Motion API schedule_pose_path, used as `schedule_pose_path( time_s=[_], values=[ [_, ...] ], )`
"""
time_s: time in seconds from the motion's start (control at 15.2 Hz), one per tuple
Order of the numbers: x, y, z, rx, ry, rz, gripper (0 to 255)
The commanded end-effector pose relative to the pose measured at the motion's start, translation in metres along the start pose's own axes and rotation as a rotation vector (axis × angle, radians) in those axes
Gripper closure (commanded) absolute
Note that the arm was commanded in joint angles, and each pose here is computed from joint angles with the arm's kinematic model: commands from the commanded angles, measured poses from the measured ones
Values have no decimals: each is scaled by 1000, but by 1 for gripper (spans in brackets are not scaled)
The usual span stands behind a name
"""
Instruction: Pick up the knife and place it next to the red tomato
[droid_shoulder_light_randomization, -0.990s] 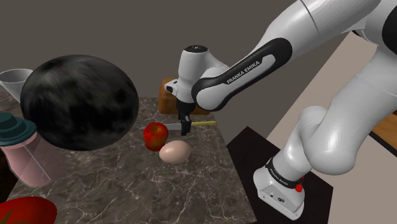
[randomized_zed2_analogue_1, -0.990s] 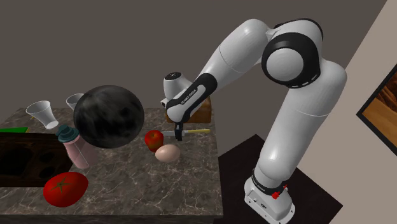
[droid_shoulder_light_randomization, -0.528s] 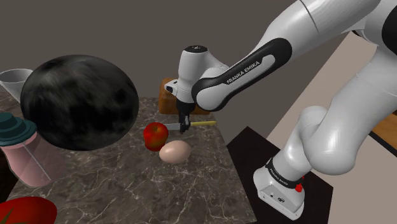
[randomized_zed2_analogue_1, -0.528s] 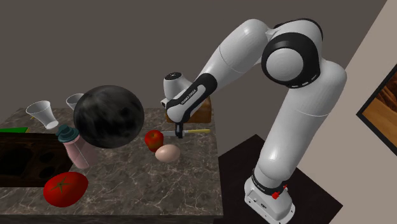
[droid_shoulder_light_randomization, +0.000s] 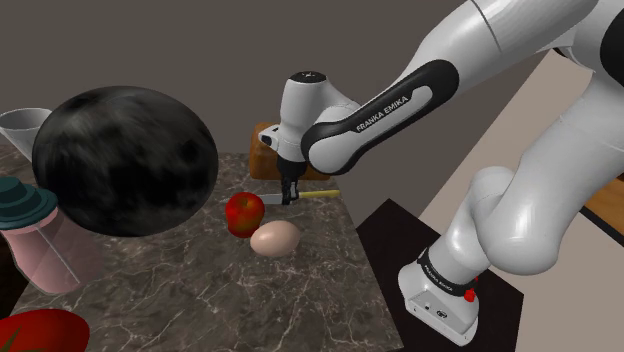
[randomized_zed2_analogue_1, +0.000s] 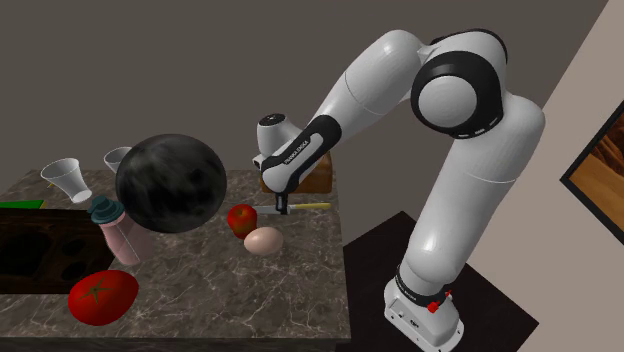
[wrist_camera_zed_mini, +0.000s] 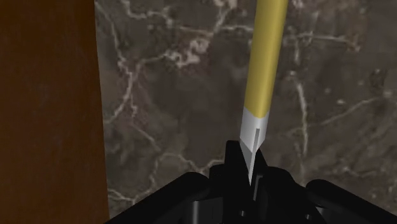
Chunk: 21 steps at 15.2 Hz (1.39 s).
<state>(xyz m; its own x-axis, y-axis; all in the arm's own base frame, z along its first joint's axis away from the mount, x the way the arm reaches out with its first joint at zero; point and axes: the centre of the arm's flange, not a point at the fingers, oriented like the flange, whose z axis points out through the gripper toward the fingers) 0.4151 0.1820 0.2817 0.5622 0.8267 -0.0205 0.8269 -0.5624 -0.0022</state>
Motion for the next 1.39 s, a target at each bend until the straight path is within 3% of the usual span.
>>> schedule_pose_path(
  time_s=[0.0,1.32],
  values=[
    [0,0,-5,0,0,0,255],
    [-2,0,-111,0,0,0,255]
  ],
)
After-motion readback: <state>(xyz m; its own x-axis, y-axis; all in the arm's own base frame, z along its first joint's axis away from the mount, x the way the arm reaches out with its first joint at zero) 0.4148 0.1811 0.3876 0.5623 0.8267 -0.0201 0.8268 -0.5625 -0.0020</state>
